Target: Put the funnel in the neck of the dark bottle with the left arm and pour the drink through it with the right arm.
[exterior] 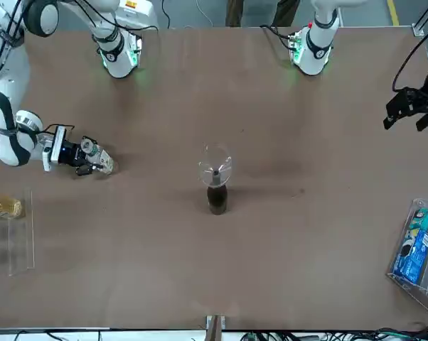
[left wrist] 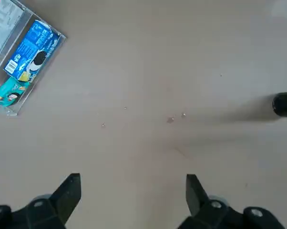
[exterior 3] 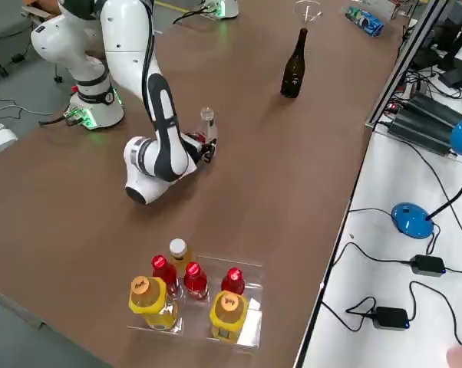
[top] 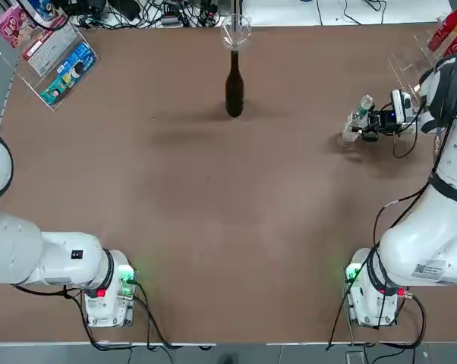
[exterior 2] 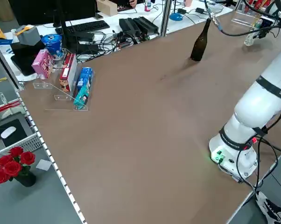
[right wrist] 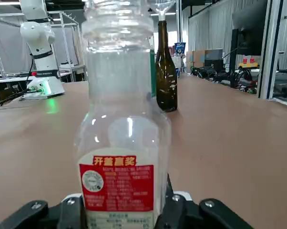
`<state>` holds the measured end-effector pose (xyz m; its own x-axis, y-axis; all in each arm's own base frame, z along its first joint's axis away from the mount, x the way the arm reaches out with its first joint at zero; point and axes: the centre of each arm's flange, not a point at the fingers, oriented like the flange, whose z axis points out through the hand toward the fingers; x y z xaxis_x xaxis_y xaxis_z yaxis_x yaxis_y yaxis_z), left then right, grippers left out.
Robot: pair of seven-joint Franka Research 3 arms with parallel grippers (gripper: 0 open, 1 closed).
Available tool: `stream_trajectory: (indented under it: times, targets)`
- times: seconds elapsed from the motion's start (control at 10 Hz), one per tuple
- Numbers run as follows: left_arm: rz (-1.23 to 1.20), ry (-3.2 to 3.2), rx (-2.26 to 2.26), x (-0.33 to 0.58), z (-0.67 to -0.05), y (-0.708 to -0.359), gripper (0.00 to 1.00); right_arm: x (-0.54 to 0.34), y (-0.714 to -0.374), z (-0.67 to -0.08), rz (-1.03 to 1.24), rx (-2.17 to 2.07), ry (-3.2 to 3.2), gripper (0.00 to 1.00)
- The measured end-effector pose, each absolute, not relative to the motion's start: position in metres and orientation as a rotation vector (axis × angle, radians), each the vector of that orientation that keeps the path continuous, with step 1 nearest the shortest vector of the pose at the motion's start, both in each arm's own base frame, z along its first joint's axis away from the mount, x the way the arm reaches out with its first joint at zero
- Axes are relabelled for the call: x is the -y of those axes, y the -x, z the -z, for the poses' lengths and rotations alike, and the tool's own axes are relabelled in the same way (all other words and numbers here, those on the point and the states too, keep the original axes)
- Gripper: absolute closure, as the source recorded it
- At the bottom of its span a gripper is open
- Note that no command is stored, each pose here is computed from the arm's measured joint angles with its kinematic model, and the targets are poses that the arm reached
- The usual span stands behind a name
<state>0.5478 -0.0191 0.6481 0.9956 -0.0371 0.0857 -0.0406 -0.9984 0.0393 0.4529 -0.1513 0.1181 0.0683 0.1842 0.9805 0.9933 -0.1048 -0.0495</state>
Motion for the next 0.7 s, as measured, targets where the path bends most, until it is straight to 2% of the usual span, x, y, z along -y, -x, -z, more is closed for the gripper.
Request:
stream_trajectory:
  times: [0.4, 0.7]
  targets:
    - [-0.148, -3.097, 0.018, 0.007, -0.65, -0.552, 0.02, 0.148, -0.447, -0.096, 1.118, 1.22, 1.435, 0.48]
    - [-0.142, -3.097, 0.013, 0.005, -0.648, -0.554, 0.02, 0.144, -0.45, -0.094, 1.117, 1.217, 1.422, 0.41]
